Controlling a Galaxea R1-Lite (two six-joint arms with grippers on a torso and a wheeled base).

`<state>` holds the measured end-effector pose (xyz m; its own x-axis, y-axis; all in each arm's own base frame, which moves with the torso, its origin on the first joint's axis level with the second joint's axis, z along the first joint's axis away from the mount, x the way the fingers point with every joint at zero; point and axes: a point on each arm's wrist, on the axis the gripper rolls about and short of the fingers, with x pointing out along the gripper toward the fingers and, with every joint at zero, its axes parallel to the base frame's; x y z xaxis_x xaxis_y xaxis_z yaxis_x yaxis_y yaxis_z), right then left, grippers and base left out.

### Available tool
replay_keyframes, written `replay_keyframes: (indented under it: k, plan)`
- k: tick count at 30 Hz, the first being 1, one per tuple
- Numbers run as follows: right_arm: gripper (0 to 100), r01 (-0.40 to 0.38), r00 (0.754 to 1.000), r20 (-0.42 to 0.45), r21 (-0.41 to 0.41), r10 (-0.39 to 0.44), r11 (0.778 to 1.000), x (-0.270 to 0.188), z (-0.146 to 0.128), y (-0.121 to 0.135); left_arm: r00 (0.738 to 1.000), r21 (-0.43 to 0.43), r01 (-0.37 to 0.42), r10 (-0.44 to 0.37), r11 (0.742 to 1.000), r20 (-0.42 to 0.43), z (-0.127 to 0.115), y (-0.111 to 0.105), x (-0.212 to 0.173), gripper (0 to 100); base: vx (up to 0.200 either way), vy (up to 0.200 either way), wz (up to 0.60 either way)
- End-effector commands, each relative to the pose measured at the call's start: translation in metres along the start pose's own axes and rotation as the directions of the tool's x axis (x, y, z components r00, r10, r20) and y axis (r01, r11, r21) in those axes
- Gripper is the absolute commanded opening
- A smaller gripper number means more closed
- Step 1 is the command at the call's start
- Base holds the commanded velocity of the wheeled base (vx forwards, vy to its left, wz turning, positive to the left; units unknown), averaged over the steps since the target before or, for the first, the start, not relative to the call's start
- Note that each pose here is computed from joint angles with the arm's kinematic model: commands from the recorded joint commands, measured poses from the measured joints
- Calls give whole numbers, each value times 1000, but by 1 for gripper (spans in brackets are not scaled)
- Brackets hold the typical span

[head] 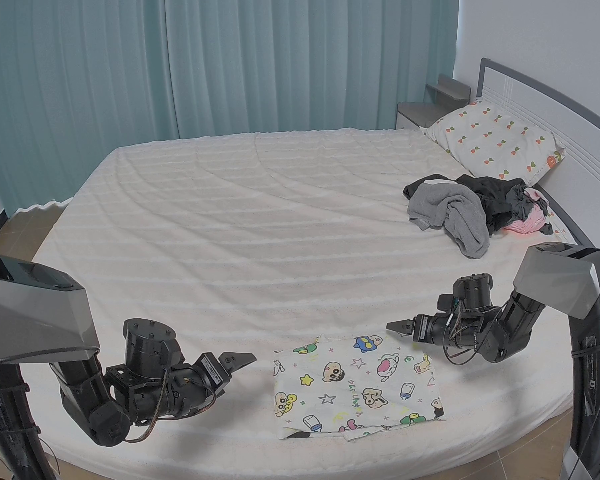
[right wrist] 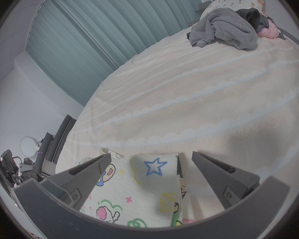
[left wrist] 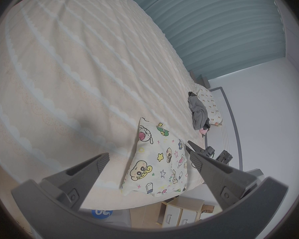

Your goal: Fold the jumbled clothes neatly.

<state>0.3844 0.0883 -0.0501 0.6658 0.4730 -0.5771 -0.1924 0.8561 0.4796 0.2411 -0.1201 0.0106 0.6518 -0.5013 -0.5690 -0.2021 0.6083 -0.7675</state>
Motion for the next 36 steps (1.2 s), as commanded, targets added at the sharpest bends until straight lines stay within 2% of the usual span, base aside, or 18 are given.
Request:
replay_keyframes:
  k: [1, 5, 6, 19, 27, 36]
  plan:
    - [100, -2, 1000, -9, 2, 2, 1000, 2, -2, -1, 1000, -1, -2, 2, 1000, -1, 0, 1, 1, 100, 0, 0, 0]
    - [100, -56, 998, -38, 6, 56, 998, 1, -4, 0, 1000, -1, -3, 3, 1000, 0, 0, 1, 1, 100, 0, 0, 0]
    - [0, -65, 997, -43, 9, 66, 998, 1, -4, 1, 1000, -1, -3, 3, 1000, 0, 0, 1, 1, 100, 0, 0, 0]
    - [0, -60, 998, -27, 57, 62, 997, -5, 1, -4, 1000, 0, -5, 5, 1000, 0, -1, 1, 1, 100, 0, 0, 0]
    - [0, -27, 1000, 1, 121, 27, 992, -21, 10, -18, 1000, 0, -5, 5, 1000, 0, -1, 1, 1, 100, 0, 0, 0]
    - [0, -8, 1000, 13, 137, 7, 991, -25, 13, -27, 1000, 0, -6, 6, 1000, 2, -1, 1, 1, 100, 0, 0, 0]
